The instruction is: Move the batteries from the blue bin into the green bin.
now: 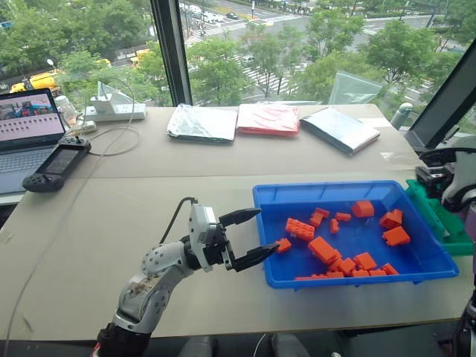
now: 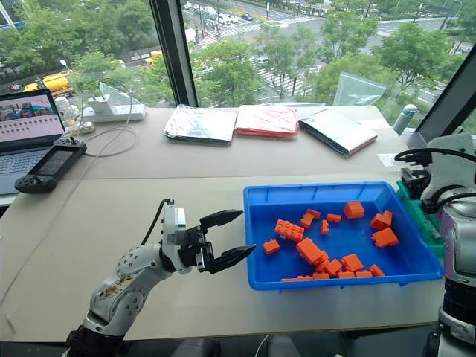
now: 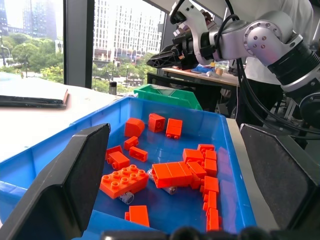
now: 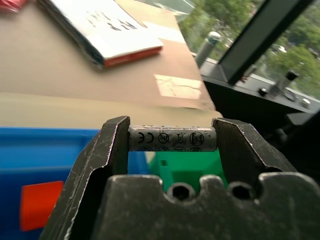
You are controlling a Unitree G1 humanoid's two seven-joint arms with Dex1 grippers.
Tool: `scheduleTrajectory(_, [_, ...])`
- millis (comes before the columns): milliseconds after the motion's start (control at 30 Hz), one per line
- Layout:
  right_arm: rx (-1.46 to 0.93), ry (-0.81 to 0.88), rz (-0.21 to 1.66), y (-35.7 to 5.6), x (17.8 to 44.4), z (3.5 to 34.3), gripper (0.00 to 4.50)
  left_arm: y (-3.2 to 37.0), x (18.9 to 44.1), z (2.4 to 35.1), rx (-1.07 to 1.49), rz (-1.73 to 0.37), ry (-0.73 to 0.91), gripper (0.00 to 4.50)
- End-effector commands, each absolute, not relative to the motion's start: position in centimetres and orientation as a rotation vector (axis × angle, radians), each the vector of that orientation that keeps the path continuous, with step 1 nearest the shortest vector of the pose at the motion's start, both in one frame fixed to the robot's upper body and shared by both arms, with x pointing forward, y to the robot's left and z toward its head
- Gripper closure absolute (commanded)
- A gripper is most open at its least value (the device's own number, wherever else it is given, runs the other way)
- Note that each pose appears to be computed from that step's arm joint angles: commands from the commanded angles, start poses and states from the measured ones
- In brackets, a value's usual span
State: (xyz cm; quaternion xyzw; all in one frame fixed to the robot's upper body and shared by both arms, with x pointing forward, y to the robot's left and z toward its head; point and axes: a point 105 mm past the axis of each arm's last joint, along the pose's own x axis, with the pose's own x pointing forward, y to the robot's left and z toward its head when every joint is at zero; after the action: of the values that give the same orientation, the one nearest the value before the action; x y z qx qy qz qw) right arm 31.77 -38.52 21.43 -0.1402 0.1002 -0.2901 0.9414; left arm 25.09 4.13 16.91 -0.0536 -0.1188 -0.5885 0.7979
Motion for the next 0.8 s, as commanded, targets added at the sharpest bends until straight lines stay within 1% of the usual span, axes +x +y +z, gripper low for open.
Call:
scheduleTrajectory(33, [-0.279, 0.085, -0.673, -39.6, 31.0, 24.3, 0.88, 4.0, 24.9, 17.6, -0.109, -1.267, -0.282, 0.00])
scheduleTrajectory(67, [-0.278, 0.071, -0.667, -39.5, 31.0, 24.5, 0.64, 4.0, 24.9, 17.6, -0.109, -1.266, -0.282, 0.00])
scheduleTrajectory(100, [-0.282, 0.057, -0.667, -39.5, 31.1, 24.7, 0.28, 4.0, 24.9, 17.6, -0.109, -1.265, -0.281, 0.00])
scheduleTrajectory(133, [-0.290, 0.045, -0.664, -39.4, 31.1, 25.0, 0.02, 4.0, 24.9, 17.6, -0.109, -1.264, -0.281, 0.00])
scheduleTrajectory(233, [-0.303, 0.003, -0.633, -38.8, 31.4, 25.8, 0.02, 4.0, 25.0, 17.6, -0.109, -1.262, -0.280, 0.00])
scheduleTrajectory(333, [-0.316, -0.049, -0.484, -36.4, 32.4, 26.9, 0.02, 4.1, 25.0, 17.6, -0.109, -1.261, -0.281, 0.00])
scheduleTrajectory(367, [-0.318, -0.058, -0.359, -34.4, 33.0, 27.0, 0.02, 4.1, 25.1, 17.6, -0.109, -1.261, -0.281, 0.00])
scheduleTrajectory(433, [-0.320, -0.062, -0.220, -32.2, 33.5, 27.0, 0.02, 4.1, 25.1, 17.6, -0.108, -1.261, -0.281, 0.00])
scheduleTrajectory(500, [-0.340, -0.006, 0.029, -28.4, 33.3, 25.9, 0.02, 4.1, 25.1, 17.6, -0.108, -1.263, -0.280, 0.00])
scheduleTrajectory(533, [-0.368, 0.048, 0.202, -25.8, 32.4, 24.8, 0.02, 4.1, 25.1, 17.6, -0.108, -1.263, -0.280, 0.00])
scheduleTrajectory(567, [-0.386, 0.090, 0.321, -24.0, 31.5, 23.9, 0.02, 4.1, 25.1, 17.6, -0.108, -1.264, -0.280, 0.00])
scheduleTrajectory(600, [-0.411, 0.161, 0.490, -21.7, 29.7, 22.4, 0.02, 4.1, 25.1, 17.6, -0.107, -1.263, -0.279, 0.00])
scheduleTrajectory(633, [-0.410, 0.244, 0.614, -20.2, 27.9, 21.0, 0.02, 4.1, 25.1, 17.6, -0.106, -1.264, -0.279, 0.00])
scheduleTrajectory(700, [-0.428, 0.349, 0.761, -18.7, 25.5, 19.2, 0.02, 4.1, 25.1, 17.6, -0.105, -1.264, -0.279, 0.00])
scheduleTrajectory(800, [-0.437, 0.433, 0.859, -17.9, 23.5, 17.7, 0.02, 4.1, 25.1, 17.6, -0.105, -1.264, -0.280, 0.00])
